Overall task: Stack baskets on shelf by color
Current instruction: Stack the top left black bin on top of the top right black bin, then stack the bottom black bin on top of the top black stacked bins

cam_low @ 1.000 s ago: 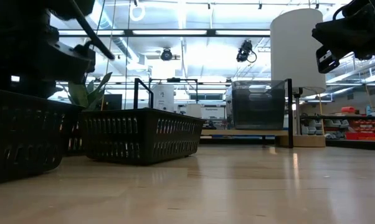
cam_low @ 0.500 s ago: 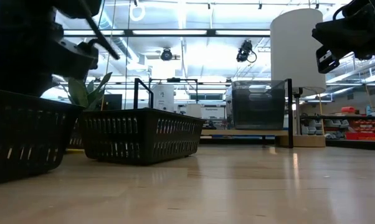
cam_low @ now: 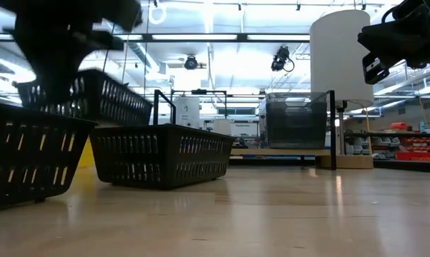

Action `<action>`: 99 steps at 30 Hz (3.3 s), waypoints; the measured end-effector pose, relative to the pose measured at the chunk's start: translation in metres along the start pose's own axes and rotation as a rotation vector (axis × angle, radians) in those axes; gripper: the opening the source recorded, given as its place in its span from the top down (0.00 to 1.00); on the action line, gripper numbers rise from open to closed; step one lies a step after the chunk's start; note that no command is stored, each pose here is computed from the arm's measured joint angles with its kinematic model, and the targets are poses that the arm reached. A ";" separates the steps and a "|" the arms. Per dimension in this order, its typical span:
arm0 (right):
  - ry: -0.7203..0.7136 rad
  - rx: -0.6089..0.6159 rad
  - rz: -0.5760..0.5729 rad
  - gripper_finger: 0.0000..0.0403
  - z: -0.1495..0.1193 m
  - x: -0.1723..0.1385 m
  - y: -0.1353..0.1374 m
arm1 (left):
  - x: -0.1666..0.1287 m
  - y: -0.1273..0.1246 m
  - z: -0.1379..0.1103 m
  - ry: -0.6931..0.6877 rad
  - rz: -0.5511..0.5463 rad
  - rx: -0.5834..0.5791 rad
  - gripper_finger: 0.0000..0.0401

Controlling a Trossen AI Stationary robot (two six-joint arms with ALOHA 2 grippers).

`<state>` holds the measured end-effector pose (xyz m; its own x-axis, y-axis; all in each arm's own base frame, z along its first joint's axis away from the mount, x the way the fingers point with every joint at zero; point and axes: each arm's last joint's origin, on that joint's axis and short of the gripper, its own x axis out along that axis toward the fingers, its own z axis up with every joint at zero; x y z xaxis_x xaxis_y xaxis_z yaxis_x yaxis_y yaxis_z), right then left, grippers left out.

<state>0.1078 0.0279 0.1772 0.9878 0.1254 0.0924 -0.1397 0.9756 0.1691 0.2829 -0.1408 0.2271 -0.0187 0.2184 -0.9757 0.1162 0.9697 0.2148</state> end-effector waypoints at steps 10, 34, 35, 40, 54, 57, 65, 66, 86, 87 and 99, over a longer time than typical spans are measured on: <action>0.000 0.000 0.000 0.86 0.000 0.000 0.000 | -0.041 -0.008 0.024 -0.292 -0.023 -0.063 0.99; -0.004 0.001 0.001 0.86 0.000 0.000 0.000 | -0.005 -0.031 0.048 -0.320 -0.013 0.007 0.91; -0.002 0.000 0.001 0.86 0.000 0.000 0.000 | -0.005 -0.031 0.048 -0.320 -0.015 0.006 0.88; 0.003 0.000 0.000 0.86 0.000 0.001 0.000 | -0.007 -0.029 0.048 -0.328 -0.018 -0.023 0.74; -0.004 0.001 0.008 0.86 0.001 0.001 0.000 | -0.025 -0.068 0.025 -0.188 -0.411 -0.056 0.67; -0.004 0.001 0.008 0.86 0.001 0.001 0.000 | -0.026 -0.078 0.015 -0.209 -0.295 -0.080 0.68; -0.004 0.001 0.008 0.86 0.001 0.001 0.000 | -0.022 -0.070 0.009 -0.199 -0.120 -0.136 0.57; -0.004 0.001 0.008 0.86 0.001 0.001 0.000 | -0.019 -0.068 0.011 -0.199 -0.125 -0.136 0.56; -0.004 0.001 0.009 0.86 0.000 0.001 0.000 | 0.048 -0.043 0.010 -0.050 -0.233 -0.113 0.84; -0.004 0.001 0.009 0.86 0.000 0.001 0.000 | 0.048 -0.044 0.010 -0.047 -0.235 -0.108 0.88; -0.004 0.001 0.009 0.86 0.000 0.001 0.000 | 0.003 -0.034 0.023 -0.129 -0.328 -0.081 0.97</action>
<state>0.1084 0.0283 0.1778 0.9863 0.1332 0.0976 -0.1483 0.9744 0.1691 0.3021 -0.1752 0.2159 0.0846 -0.1163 -0.9896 0.0453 0.9926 -0.1128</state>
